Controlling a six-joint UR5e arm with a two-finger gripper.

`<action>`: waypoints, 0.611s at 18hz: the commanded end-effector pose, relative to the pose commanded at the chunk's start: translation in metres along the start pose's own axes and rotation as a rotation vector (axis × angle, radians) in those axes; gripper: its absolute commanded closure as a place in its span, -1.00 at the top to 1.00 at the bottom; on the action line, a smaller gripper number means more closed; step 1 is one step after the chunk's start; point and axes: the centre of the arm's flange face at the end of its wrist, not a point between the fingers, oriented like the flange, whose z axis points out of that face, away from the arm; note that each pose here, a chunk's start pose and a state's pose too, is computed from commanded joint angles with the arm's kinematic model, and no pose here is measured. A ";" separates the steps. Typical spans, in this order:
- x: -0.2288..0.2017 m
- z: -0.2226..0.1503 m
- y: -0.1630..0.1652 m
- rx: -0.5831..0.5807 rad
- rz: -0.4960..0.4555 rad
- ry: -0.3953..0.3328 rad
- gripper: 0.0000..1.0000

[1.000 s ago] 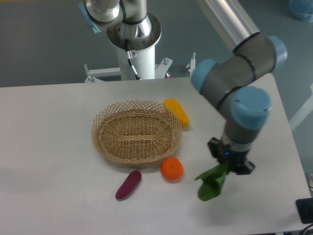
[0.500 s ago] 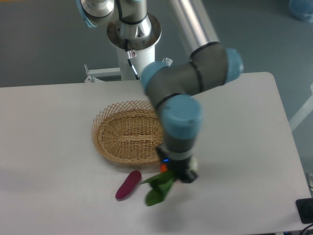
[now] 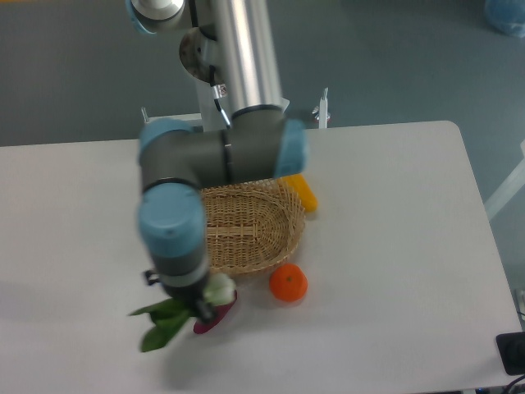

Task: Place the green vegetable on the table
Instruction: 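Carry the bok choy past the basket toward the open table area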

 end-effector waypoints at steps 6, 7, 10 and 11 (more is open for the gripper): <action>0.042 0.027 -0.033 0.004 0.069 0.056 -0.68; 0.047 0.030 -0.036 0.004 0.076 0.058 -0.59; 0.056 0.040 -0.038 0.004 0.085 0.057 -0.49; 0.059 0.041 -0.039 0.003 0.088 0.059 -0.46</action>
